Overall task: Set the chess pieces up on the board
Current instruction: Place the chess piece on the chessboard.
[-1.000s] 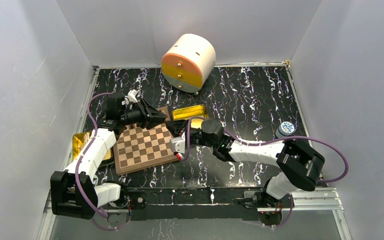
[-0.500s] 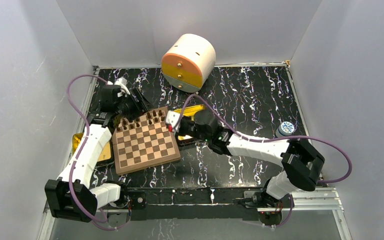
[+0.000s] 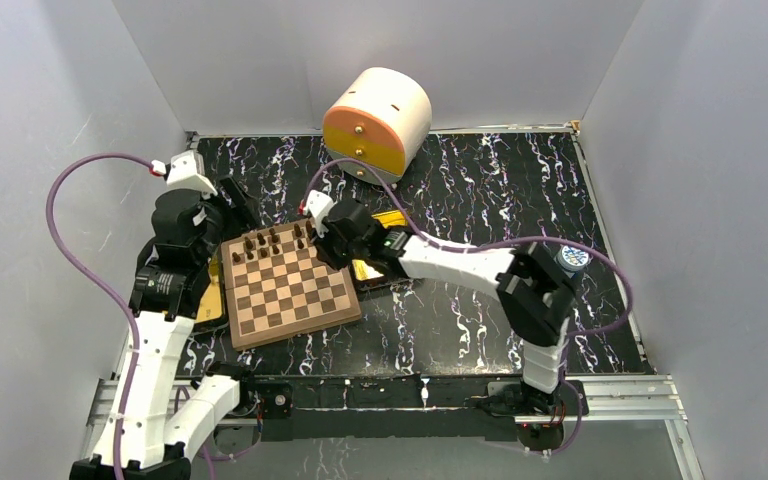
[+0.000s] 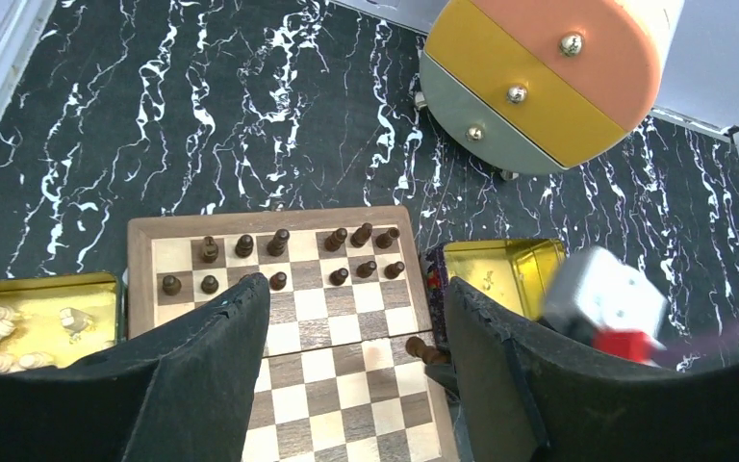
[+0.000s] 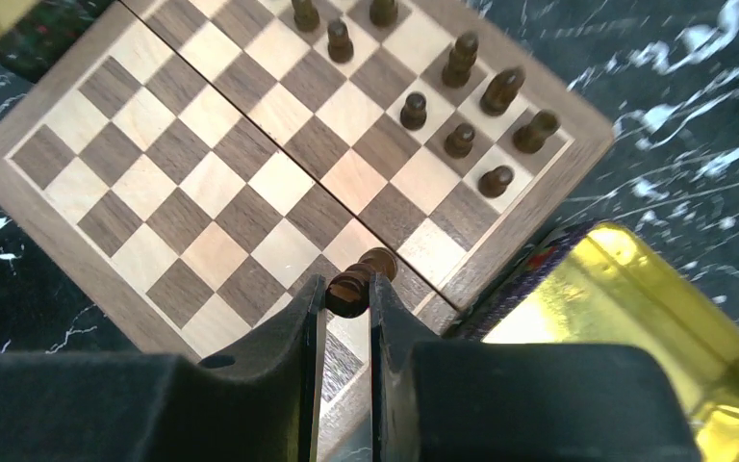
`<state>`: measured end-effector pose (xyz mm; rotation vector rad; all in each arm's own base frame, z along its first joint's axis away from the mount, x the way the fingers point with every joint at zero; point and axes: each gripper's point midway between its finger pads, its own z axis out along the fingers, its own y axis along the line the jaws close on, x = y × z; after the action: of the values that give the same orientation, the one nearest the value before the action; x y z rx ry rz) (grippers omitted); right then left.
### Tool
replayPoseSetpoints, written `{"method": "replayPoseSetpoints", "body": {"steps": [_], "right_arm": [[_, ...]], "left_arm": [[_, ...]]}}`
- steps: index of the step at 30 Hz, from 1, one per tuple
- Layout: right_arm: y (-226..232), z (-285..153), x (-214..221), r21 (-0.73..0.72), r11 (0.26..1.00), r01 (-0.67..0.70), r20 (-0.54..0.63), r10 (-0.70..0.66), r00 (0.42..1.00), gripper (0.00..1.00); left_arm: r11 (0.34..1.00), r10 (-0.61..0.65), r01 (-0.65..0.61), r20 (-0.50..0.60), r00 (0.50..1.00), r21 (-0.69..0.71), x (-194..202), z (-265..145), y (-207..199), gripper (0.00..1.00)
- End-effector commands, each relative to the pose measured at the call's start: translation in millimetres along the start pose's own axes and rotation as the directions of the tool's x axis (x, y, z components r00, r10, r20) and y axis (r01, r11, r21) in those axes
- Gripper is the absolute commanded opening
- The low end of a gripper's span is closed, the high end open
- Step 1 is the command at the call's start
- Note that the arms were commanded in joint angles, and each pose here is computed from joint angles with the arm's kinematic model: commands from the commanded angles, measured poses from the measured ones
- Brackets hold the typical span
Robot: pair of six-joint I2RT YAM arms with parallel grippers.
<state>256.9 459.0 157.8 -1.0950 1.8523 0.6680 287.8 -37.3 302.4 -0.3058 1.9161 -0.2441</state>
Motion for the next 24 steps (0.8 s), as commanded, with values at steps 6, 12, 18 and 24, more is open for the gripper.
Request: {"method": "replayPoseSetpoints", "body": {"steps": [6, 12, 18, 24], "right_arm": [[4.2, 27.6, 11.3, 0.048, 0.98, -0.192, -0.143, 0.197, 0.97, 0.07], [1.6, 37.0, 22.6, 0.063, 0.978, -0.201, -0.13, 0.208, 0.97, 0.09], [0.6, 45.9, 35.0, 0.077, 0.977, -0.199, -0.165, 0.209, 0.964, 0.16], [2.5, 44.4, 28.6, 0.066, 0.976, -0.208, -0.155, 0.216, 0.964, 0.27]], "left_arm": [[0.997, 0.069, -0.069, -0.005, 0.998, -0.028, 1.9, -11.5, 9.6, 0.64], [0.997, 0.077, -0.077, -0.016, 0.997, -0.009, 7.5, -11.1, 7.9, 0.64], [0.996, 0.078, -0.077, -0.025, 0.997, 0.046, 8.5, -13.1, -1.7, 0.64], [0.994, 0.079, -0.075, -0.045, 0.996, 0.082, 11.4, -11.6, -8.5, 0.63]]}}
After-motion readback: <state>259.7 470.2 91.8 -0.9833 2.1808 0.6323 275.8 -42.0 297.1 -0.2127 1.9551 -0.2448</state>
